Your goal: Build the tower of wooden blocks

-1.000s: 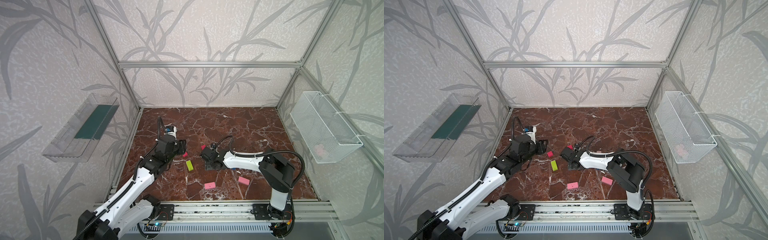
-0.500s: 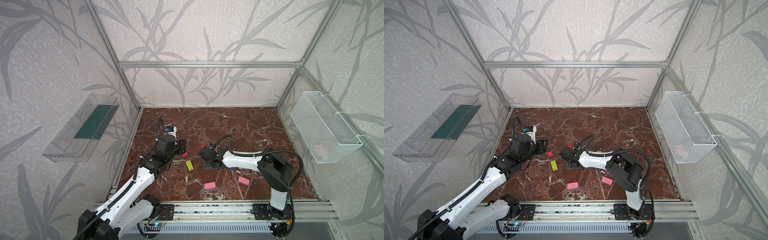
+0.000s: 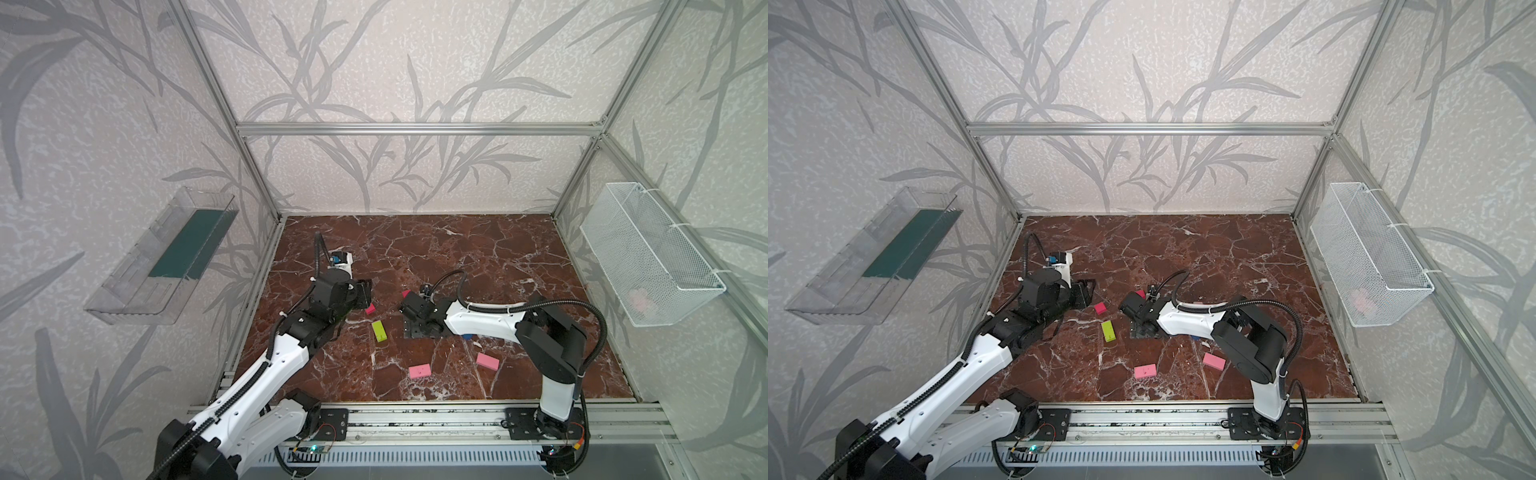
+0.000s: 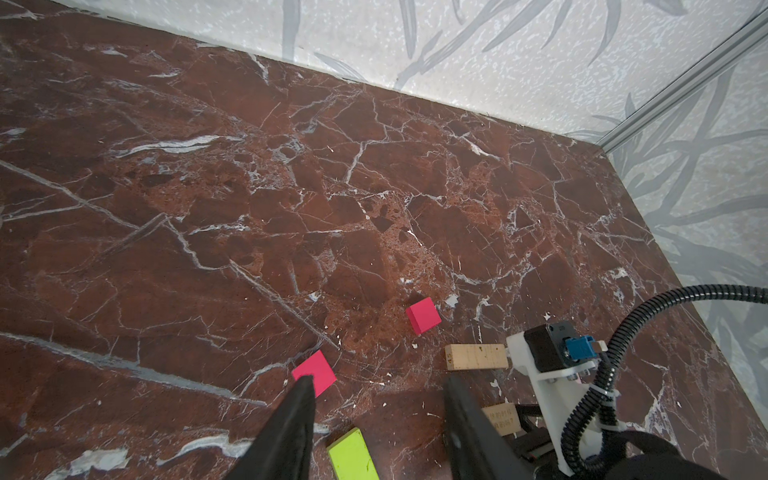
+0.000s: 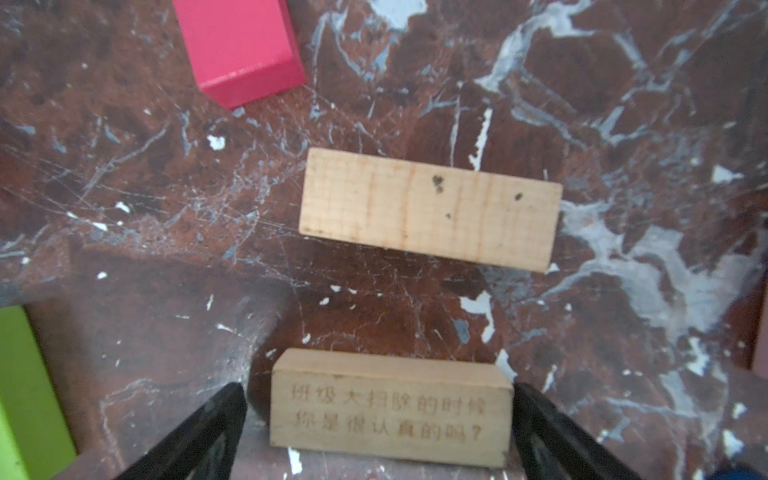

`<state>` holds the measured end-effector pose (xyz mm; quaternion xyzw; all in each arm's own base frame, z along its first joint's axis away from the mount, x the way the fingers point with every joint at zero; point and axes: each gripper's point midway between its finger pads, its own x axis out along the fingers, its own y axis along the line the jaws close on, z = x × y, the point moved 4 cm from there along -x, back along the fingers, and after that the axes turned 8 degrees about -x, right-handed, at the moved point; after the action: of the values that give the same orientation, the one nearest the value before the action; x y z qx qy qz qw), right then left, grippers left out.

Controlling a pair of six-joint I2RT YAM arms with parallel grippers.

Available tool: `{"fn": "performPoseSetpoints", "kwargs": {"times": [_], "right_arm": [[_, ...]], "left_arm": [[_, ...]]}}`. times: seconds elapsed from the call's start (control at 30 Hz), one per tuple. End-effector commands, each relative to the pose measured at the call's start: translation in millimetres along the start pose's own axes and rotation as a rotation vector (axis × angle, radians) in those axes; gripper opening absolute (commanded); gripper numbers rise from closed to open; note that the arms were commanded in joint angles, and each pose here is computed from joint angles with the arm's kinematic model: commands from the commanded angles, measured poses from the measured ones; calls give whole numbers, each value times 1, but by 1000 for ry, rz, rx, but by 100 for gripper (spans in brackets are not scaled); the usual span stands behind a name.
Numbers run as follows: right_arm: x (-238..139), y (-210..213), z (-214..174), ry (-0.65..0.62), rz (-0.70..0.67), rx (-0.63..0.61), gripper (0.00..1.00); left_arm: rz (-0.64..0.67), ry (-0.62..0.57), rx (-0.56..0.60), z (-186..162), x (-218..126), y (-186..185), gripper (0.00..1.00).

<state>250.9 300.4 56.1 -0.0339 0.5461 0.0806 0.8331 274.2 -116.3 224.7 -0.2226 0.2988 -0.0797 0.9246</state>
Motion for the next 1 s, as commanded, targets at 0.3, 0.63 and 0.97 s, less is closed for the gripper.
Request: {"fn": "performPoseSetpoints", "kwargs": {"times": [0.3,0.63,0.97], "right_arm": [[-45,-12,12,-55,56,-3,99],[-61,-31,48,-179,3,21,99],[-24,-18,66,-120,-49,-1,99]], "left_arm": [[2,-7,-14,0,-1,4,49],[4,-11,-17,0,-3,5,49],[6,-15,-15,1,-3,7,49]]}}
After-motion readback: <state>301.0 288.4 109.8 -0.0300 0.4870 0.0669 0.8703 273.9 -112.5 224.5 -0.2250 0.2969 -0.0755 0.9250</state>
